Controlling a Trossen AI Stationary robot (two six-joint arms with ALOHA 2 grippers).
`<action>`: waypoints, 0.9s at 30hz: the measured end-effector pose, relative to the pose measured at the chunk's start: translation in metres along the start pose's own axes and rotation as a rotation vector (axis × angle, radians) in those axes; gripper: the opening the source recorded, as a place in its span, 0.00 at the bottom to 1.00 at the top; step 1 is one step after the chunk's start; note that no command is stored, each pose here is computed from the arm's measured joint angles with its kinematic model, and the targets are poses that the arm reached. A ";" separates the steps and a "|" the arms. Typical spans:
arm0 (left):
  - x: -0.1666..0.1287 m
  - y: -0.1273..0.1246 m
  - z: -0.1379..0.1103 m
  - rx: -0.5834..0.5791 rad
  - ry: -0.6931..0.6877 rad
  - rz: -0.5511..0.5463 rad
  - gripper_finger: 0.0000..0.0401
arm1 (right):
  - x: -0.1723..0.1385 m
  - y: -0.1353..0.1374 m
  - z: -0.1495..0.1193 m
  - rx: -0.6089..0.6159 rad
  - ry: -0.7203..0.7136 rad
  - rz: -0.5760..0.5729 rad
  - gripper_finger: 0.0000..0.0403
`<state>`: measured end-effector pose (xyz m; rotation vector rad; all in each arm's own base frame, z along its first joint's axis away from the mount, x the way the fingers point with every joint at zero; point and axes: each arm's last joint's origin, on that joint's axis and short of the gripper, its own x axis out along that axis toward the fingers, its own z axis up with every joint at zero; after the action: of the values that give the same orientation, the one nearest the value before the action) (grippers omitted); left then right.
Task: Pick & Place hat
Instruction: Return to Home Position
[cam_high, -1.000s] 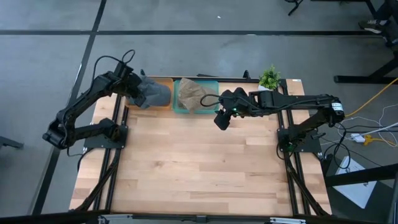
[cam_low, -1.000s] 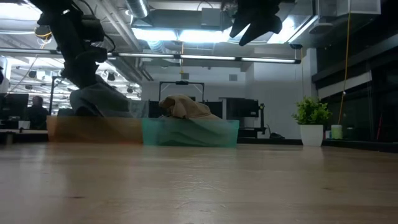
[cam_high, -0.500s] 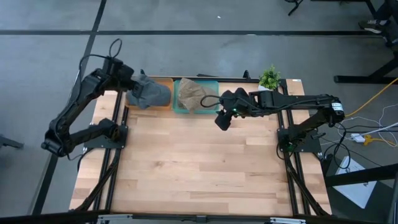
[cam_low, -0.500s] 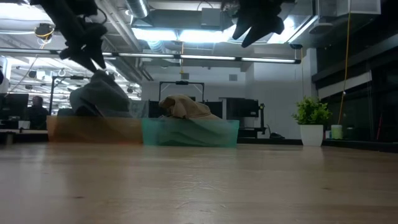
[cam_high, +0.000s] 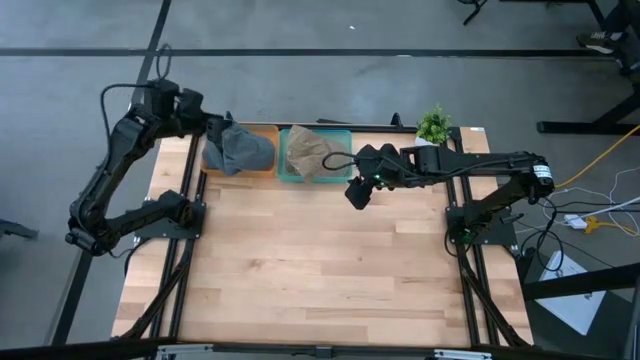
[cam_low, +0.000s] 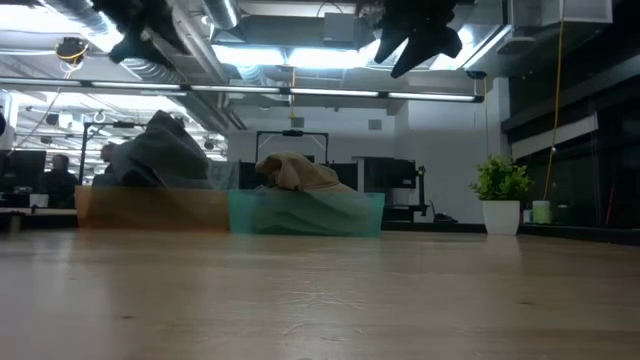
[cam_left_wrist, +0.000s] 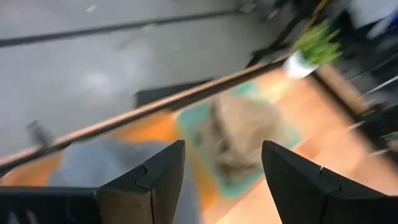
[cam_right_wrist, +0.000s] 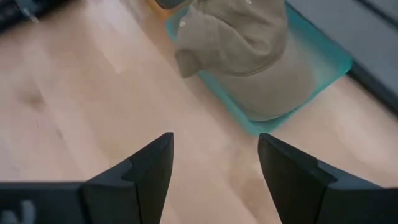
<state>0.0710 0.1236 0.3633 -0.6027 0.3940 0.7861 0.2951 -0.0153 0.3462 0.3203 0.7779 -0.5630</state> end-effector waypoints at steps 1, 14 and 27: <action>-0.003 -0.003 0.004 -0.006 -0.024 -0.036 0.52 | 0.000 0.001 0.000 0.028 0.000 0.012 0.57; -0.028 -0.024 0.035 -0.118 -0.303 -0.318 0.52 | 0.000 0.004 0.006 0.135 -0.052 0.054 0.57; -0.030 -0.051 0.048 0.144 -0.449 -0.515 0.52 | -0.009 0.022 -0.005 0.010 0.032 0.222 0.57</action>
<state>0.0946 0.1099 0.4345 -0.3523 -0.1197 0.3735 0.2998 0.0080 0.3510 0.4202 0.7589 -0.3535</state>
